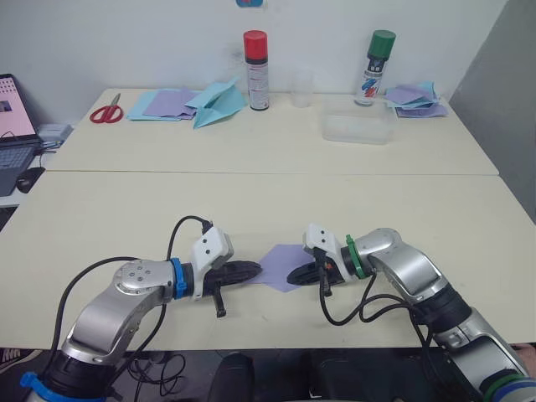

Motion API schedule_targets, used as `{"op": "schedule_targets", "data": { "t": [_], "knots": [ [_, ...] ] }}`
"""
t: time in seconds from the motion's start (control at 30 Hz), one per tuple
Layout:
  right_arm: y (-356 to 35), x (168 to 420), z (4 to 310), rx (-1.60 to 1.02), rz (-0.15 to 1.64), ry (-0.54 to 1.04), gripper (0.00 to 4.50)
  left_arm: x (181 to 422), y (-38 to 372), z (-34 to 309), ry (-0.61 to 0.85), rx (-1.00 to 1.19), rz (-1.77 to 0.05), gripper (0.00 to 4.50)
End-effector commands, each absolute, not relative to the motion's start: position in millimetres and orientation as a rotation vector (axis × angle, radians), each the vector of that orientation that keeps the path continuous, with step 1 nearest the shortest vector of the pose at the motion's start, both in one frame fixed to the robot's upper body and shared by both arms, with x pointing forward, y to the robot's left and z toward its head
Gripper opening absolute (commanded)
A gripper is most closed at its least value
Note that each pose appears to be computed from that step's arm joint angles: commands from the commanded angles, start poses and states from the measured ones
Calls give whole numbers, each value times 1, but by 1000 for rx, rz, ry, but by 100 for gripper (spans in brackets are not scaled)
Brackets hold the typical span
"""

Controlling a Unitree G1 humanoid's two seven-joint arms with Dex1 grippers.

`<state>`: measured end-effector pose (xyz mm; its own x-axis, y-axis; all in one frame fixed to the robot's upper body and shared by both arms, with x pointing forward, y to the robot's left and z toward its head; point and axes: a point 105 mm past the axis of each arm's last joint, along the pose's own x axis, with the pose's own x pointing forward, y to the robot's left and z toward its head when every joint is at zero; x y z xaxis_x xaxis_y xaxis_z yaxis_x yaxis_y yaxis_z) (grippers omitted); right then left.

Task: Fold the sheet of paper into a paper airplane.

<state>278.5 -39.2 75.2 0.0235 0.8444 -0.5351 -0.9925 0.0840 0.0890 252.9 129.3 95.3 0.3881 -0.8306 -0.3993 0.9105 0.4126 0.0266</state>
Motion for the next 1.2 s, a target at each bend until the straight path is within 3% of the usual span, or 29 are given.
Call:
{"op": "schedule_targets", "data": {
  "t": [0.03, 0.3, 0.43, 0.53, 0.87, 0.9, 1.2],
  "knots": [
    [-38, 280, 73, -349, 1430, 507, 6, 252, 127, 91, 346, 273, -1122, 0],
    [-41, 284, 76, -326, 1384, 481, 6, 246, 129, 64, 442, 278, -1100, 0],
    [-45, 293, 100, -171, 1327, 434, 6, 246, 134, 53, 472, 292, -1083, 0],
    [-58, 300, 116, -65, 1274, 447, 66, 247, 134, 51, 470, 284, -1077, 0],
    [-89, 316, 108, 125, 1139, 642, 433, 246, 133, 49, 472, 292, -1100, 0],
    [-88, 318, 104, 137, 1129, 662, 449, 246, 133, 49, 472, 295, -1102, 0],
    [-68, 307, 95, 217, 1221, 749, 449, 244, 132, 49, 477, 296, -1114, 0]
  ]
}}
